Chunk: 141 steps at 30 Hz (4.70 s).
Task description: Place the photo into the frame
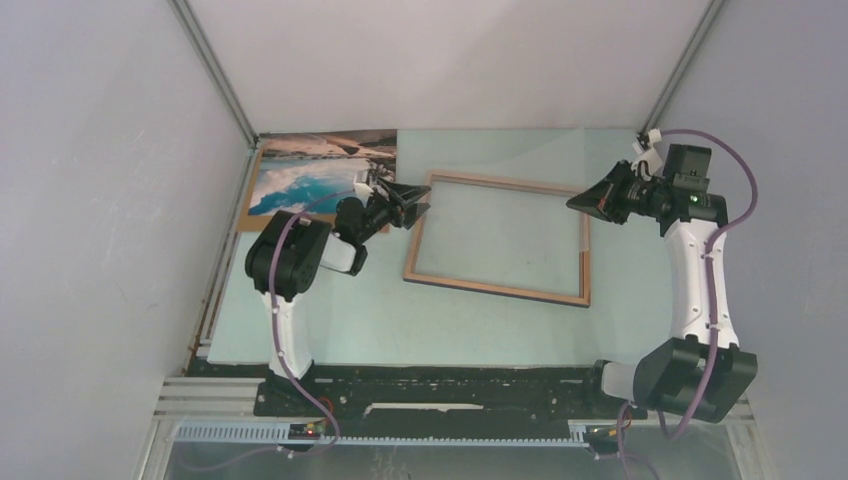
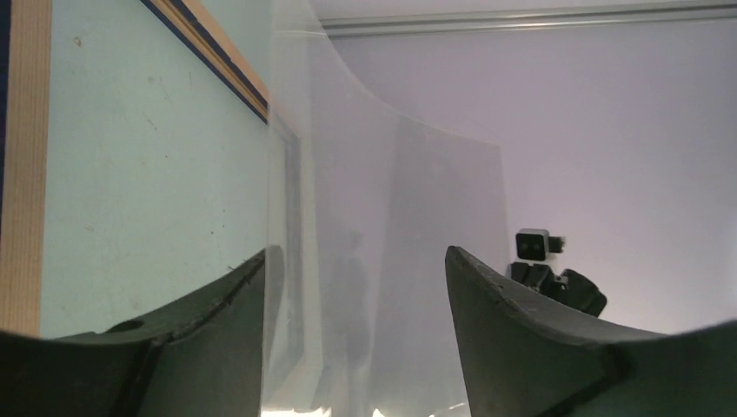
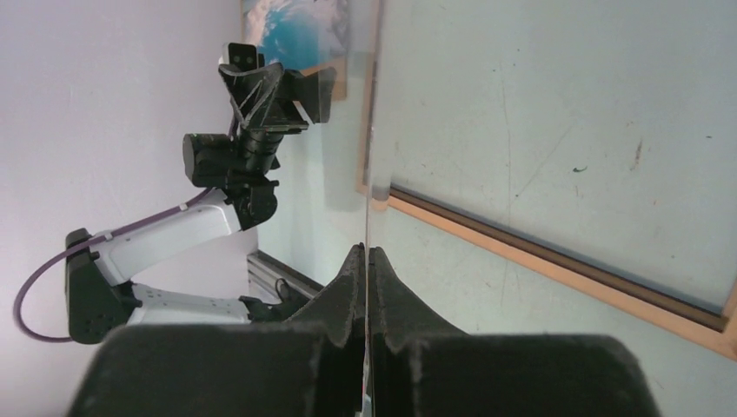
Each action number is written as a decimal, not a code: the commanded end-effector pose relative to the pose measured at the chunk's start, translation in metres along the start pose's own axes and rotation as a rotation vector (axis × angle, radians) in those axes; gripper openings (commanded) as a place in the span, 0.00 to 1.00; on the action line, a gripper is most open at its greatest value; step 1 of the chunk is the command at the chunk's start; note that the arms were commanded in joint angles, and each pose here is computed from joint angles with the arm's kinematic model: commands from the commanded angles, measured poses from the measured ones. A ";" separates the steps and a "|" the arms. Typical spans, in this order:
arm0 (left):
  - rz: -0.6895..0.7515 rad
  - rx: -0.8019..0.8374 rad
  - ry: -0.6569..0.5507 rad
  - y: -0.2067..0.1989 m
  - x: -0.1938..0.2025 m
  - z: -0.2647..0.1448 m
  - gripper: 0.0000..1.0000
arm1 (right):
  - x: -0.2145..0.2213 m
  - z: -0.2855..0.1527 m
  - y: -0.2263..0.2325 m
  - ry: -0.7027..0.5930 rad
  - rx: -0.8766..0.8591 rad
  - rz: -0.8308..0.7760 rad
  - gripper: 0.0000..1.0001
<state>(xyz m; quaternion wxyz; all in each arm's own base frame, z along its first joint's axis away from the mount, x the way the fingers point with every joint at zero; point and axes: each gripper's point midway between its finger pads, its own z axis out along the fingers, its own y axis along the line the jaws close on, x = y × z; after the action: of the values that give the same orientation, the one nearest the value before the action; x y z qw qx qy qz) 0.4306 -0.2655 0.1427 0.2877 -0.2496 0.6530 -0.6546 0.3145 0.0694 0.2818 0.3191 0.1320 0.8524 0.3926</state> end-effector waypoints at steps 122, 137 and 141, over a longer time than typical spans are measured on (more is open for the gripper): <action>0.115 -0.301 0.089 0.032 0.005 0.020 0.42 | 0.022 0.088 -0.186 0.124 -0.082 0.442 0.00; 0.104 -0.303 0.098 0.036 0.008 0.024 0.42 | 0.016 0.090 -0.200 0.098 -0.079 0.470 0.00; 0.104 -0.302 0.100 0.037 0.007 0.026 0.42 | 0.015 0.094 -0.205 0.101 -0.075 0.482 0.00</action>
<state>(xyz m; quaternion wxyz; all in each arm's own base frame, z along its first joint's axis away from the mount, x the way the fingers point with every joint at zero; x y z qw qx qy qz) 0.4451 -0.2816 0.0815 0.2310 -0.2466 0.7809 -0.5253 0.3627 0.0004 0.0728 0.1667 0.3052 0.7996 0.4896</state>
